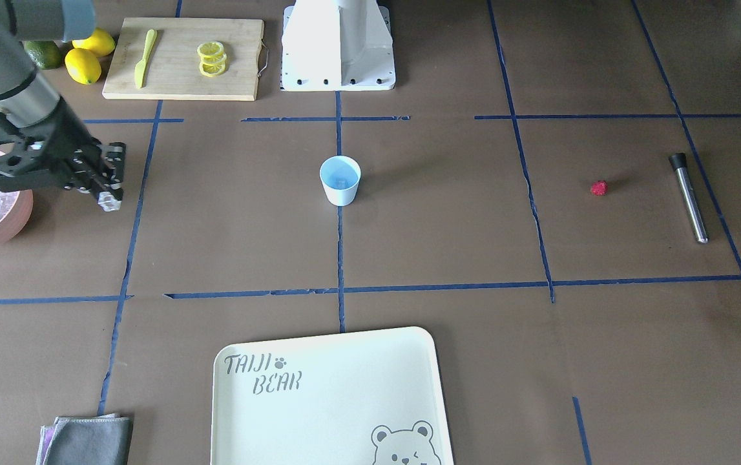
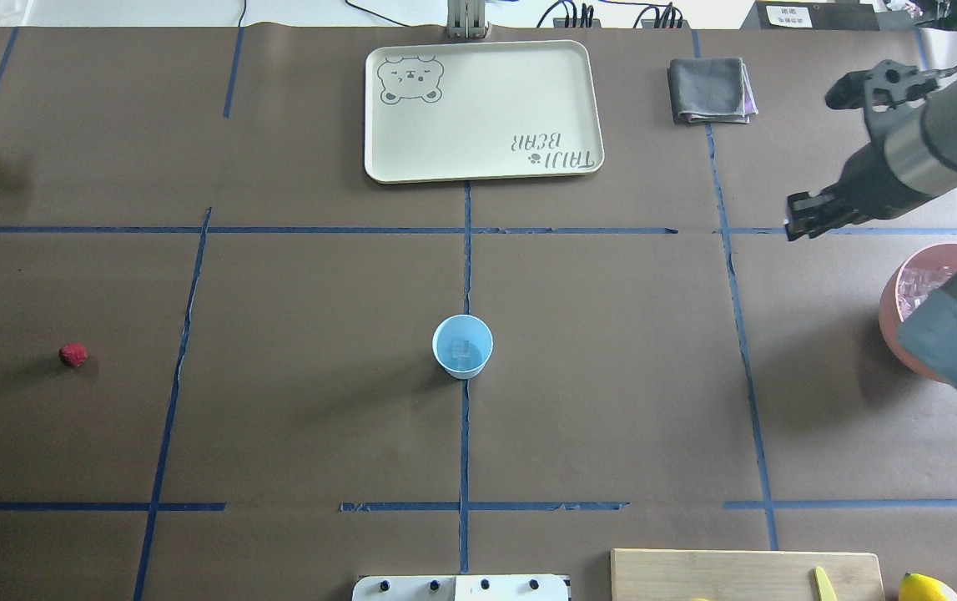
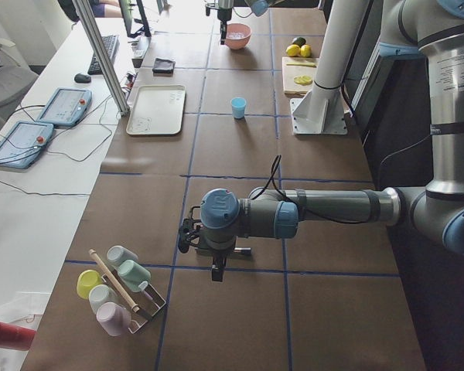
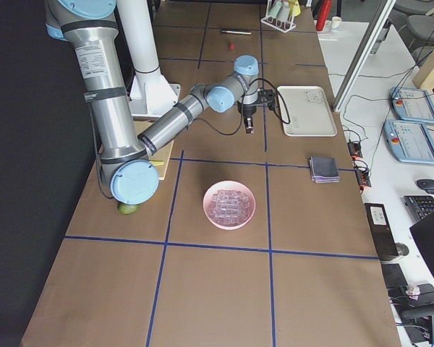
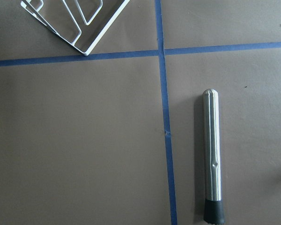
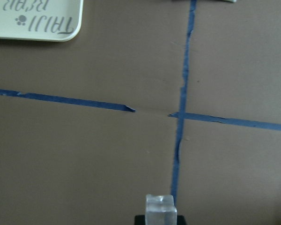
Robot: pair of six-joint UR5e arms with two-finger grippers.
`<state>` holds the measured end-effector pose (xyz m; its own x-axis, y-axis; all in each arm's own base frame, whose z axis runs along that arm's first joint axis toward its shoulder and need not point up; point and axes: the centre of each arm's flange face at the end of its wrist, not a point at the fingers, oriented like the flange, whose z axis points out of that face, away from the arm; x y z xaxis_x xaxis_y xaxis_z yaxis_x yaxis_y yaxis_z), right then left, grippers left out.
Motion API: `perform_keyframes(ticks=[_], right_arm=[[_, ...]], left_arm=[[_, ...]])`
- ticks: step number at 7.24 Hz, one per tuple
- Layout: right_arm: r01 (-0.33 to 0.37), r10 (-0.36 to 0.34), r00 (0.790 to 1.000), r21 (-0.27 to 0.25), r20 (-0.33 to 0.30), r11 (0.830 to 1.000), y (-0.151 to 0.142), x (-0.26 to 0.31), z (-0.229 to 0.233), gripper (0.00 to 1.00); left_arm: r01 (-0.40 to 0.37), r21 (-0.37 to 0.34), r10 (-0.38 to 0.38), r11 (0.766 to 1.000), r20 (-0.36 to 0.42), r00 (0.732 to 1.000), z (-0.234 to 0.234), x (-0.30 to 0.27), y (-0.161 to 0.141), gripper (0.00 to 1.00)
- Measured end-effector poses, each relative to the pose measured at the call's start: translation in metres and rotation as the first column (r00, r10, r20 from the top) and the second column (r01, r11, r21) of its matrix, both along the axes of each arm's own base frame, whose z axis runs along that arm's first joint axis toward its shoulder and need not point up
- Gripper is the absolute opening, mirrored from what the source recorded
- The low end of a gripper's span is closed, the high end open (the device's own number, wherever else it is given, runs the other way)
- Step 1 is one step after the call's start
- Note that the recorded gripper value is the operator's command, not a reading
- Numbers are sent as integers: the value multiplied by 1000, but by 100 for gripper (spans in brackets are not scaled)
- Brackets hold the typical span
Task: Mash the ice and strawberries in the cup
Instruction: 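Carry the ice cube with the right gripper over the cup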
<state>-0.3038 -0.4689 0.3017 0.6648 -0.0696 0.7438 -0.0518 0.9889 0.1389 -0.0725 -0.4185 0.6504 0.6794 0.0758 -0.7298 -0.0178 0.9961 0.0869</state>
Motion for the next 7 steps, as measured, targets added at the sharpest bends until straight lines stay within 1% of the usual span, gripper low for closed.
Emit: perform_keyframes(ticks=[1,2,4,5,7], right_arm=[[-20,20,1000,-12,-10,1000,12,-54,-39,2],[-32,31,999,-22,-33,999,24,-101,-77,2],[-62,61,997,-43,-39,997,55,-168,-130,2],[-71,69,997,-48,-38,996,66,-196,-149,2],[-83,81,995,-52,-49,995,83,-240,-170,4]], left_arm=[[0,0,0,1000,0,1000,0,0,0,100],[0,-1,0,1000,0,1000,0,0,0,100],[0,-2,0,1000,0,1000,1,0,1,100],[0,-3,0,1000,0,1000,1,0,1,100],[0,-5,0,1000,0,1000,2,0,1,100]])
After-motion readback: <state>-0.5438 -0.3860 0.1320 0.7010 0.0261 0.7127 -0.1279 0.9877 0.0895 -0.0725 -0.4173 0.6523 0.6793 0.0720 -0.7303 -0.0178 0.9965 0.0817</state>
